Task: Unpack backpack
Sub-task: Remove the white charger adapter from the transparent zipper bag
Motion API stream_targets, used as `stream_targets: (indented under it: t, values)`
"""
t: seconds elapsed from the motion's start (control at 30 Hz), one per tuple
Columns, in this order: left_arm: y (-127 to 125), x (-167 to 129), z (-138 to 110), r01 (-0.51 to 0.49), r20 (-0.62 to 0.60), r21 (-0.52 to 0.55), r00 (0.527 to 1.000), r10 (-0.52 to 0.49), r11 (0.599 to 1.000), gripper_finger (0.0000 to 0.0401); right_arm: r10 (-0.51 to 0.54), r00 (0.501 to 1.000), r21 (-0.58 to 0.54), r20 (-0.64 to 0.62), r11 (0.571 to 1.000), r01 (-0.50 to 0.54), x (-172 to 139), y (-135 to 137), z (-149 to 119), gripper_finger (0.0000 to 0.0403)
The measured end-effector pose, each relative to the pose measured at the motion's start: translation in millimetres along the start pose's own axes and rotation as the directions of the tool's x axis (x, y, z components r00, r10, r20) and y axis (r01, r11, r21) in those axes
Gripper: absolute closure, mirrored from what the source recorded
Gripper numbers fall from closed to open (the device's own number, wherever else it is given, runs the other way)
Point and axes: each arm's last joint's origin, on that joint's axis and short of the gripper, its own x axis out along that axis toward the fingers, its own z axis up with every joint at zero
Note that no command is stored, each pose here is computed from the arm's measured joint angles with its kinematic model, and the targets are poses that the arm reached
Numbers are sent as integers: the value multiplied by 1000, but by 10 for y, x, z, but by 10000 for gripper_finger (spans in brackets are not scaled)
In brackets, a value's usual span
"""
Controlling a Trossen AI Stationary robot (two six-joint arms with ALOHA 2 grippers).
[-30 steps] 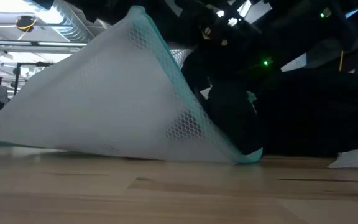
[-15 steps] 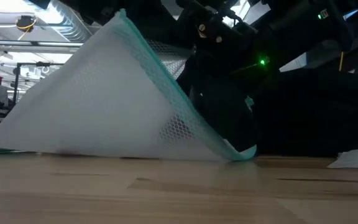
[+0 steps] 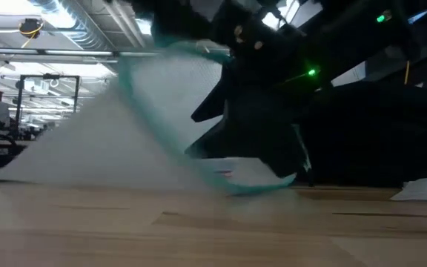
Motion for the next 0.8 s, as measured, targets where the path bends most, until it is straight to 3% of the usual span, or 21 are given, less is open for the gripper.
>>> stream_targets:
  t: [0.2,0.3,0.47,0.6,0.8]
  values:
    - [-38,-151,42,8,-28,52,1000,-6,999,52,-59,998,29,5,998,58,-4,-17,17,88]
    - [-14,-247,-37,-71,-125,105,989,84,992,52,-65,997,53,28,997,64,-6,-25,46,88]
    - [122,-476,-233,-255,-315,197,898,307,947,52,-17,998,95,68,995,11,-7,-17,78,88]
    - [203,-625,-354,-320,-426,232,815,392,918,52,110,988,143,107,982,-125,10,-3,84,88]
    - [310,-709,-639,-394,-508,246,726,464,886,52,100,991,221,85,968,-117,107,-112,41,88]
